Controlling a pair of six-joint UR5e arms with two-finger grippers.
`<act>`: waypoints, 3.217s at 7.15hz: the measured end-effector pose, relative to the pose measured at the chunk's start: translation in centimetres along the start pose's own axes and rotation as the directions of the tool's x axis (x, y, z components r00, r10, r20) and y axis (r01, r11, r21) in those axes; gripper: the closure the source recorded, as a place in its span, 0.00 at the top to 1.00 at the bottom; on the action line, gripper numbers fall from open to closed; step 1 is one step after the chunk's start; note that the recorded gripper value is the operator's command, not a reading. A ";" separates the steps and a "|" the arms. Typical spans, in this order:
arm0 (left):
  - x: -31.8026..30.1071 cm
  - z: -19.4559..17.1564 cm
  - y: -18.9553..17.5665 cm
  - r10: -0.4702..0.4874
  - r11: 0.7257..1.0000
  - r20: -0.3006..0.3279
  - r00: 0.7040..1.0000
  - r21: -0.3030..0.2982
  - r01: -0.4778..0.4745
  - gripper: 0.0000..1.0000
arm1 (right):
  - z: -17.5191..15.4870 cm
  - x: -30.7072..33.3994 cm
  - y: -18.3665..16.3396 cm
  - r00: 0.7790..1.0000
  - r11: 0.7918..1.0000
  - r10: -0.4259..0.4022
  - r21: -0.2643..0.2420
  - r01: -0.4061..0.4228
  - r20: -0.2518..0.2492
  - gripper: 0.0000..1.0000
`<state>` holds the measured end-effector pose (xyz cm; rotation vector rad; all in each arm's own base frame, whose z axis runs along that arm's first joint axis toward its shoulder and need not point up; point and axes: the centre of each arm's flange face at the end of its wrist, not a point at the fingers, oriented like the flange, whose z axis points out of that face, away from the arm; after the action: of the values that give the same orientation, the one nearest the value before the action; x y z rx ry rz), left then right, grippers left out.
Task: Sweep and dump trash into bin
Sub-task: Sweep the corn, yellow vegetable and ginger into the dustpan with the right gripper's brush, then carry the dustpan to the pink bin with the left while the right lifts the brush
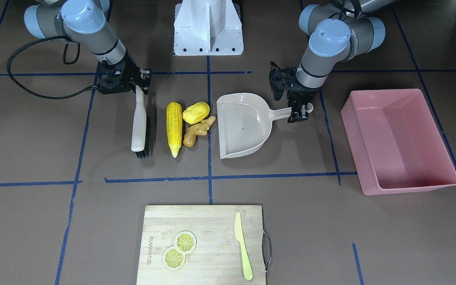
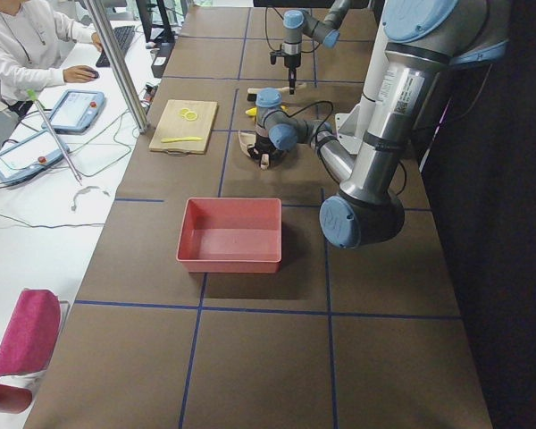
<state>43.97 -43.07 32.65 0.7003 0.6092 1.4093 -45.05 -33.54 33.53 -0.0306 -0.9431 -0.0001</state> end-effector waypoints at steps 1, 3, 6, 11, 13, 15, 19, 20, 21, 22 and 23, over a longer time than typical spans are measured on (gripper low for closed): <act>0.0 -0.1 -0.2 0.006 1.000 0.001 1.000 -0.009 -0.006 0.08 | 0.5 -0.8 0.3 1.000 1.000 0.002 -0.011 -0.002 -0.004 0.01; -0.1 -0.5 -2.9 0.012 0.999 -0.003 1.000 -0.033 -0.012 0.08 | 1.4 -2.2 0.8 1.000 1.000 0.006 -0.025 -0.006 -0.003 0.01; 0.7 0.1 -6.5 0.030 0.997 0.011 0.999 -0.067 -0.029 0.07 | 3.1 -5.9 1.1 1.000 0.999 0.007 -0.040 -0.007 0.014 0.01; 0.7 1.4 -10.2 0.053 0.997 0.066 0.996 -0.061 -0.049 0.07 | 3.5 -14.1 1.3 0.997 1.000 0.001 -0.025 0.001 0.083 0.01; 0.5 1.1 -9.9 0.027 1.000 0.092 0.995 0.003 -0.028 0.06 | 1.3 -13.7 0.2 0.994 1.000 0.007 -0.007 -0.006 0.105 0.01; 0.3 0.7 -9.8 -0.031 0.998 0.108 0.994 0.064 0.024 0.06 | -2.7 -10.8 -2.0 0.990 0.999 0.038 -0.008 -0.037 0.136 0.01; -4.3 -3.5 -6.6 -0.161 0.972 0.045 0.986 0.182 0.151 0.05 | -12.2 -0.6 -8.3 0.973 0.987 0.152 0.015 -0.157 0.175 0.01; -7.7 -6.4 -2.3 -0.216 0.958 0.021 0.976 0.200 0.208 0.05 | -13.2 3.3 -9.2 0.974 0.984 0.167 0.043 -0.175 0.151 0.01; -10.7 -9.5 3.2 -0.278 0.939 0.002 0.961 0.212 0.271 0.05 | -13.5 6.5 -9.8 0.980 0.984 0.158 0.064 -0.166 0.121 0.01; -12.9 -12.6 10.0 -0.333 0.919 -0.014 0.943 0.222 0.327 0.05 | -13.4 9.2 -10.2 0.988 0.988 0.129 0.080 -0.136 0.089 0.01; -14.2 -15.3 17.5 -0.370 0.901 -0.023 0.929 0.235 0.365 0.05 | -13.1 11.0 -10.6 0.993 0.991 0.098 0.088 -0.103 0.061 0.01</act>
<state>19.95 -55.56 35.23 0.7415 0.8541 0.9849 -28.15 -44.30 35.04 0.0064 -0.9967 0.1378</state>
